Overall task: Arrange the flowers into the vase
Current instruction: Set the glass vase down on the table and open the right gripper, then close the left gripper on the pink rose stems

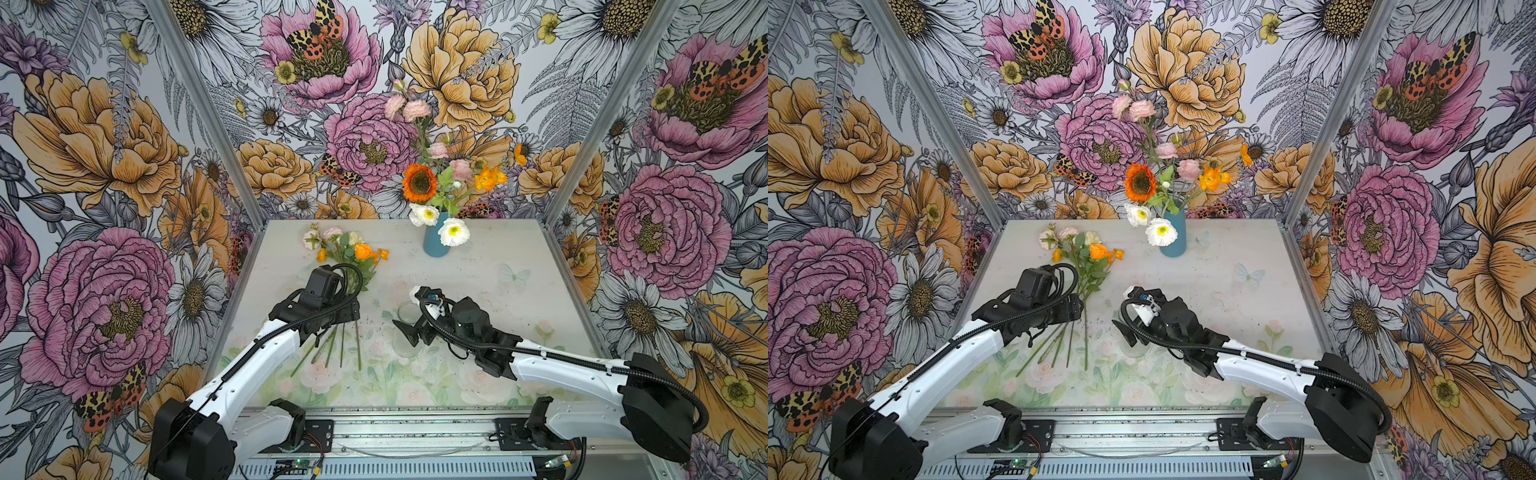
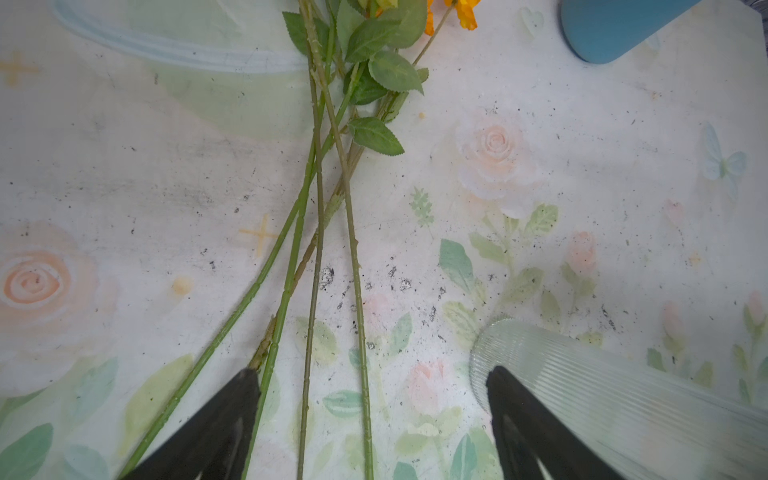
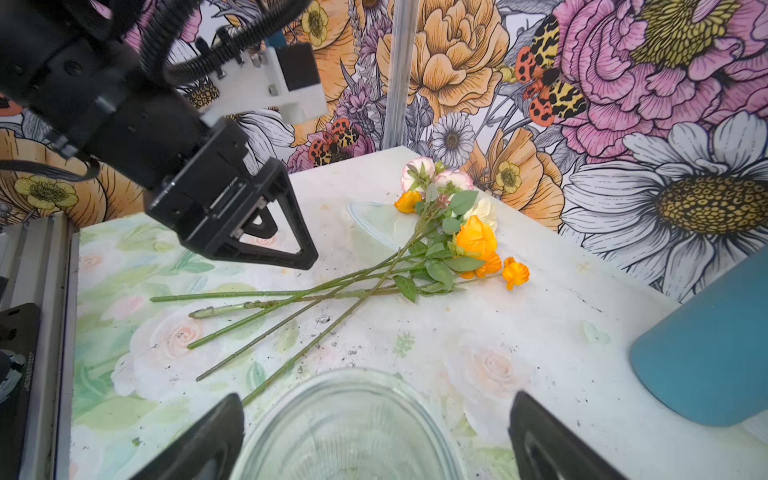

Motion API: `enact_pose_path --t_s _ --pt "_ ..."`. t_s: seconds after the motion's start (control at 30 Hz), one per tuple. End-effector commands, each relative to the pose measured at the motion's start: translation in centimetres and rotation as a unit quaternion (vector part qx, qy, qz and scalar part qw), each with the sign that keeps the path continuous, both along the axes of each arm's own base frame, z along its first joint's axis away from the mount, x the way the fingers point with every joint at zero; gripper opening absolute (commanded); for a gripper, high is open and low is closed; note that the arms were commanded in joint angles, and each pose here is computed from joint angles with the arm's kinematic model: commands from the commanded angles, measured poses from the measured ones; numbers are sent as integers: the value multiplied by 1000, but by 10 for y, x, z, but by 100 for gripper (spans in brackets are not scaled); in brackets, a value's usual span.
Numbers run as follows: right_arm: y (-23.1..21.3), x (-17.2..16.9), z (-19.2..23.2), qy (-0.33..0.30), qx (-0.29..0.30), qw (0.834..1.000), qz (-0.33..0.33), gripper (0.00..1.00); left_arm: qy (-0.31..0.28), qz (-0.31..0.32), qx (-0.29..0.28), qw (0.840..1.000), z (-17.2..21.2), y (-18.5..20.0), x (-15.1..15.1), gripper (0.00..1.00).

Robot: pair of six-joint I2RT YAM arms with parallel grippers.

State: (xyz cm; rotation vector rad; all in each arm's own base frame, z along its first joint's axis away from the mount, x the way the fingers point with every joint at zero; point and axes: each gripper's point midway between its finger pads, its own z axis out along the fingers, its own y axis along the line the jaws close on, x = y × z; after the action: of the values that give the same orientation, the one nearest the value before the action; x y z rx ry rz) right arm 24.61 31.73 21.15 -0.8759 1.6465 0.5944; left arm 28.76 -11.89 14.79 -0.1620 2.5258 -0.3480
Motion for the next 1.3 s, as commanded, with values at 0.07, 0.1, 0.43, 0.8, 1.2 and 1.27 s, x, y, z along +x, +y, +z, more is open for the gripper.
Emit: enact_pose_path --t_s 0.07,0.1,0.43,0.8,1.2,1.27 --pt "-31 -22 4 14 7 1000 -11 99 -7 -7 0 1000 -3 -15 34 70" --pt "-38 -27 4 18 6 1000 -12 99 -5 -5 5 1000 -7 -16 39 67" --pt "-65 -78 2 102 32 994 27 99 22 20 28 999 -49 -26 101 33" --pt "-61 -89 -15 107 17 993 51 99 34 53 47 997 -69 -19 116 29" --pt "-48 -89 -22 110 36 991 70 99 55 62 54 995 -89 -7 114 28" --pt "-43 -89 -20 112 39 990 76 99 58 64 51 995 -93 -5 116 28"
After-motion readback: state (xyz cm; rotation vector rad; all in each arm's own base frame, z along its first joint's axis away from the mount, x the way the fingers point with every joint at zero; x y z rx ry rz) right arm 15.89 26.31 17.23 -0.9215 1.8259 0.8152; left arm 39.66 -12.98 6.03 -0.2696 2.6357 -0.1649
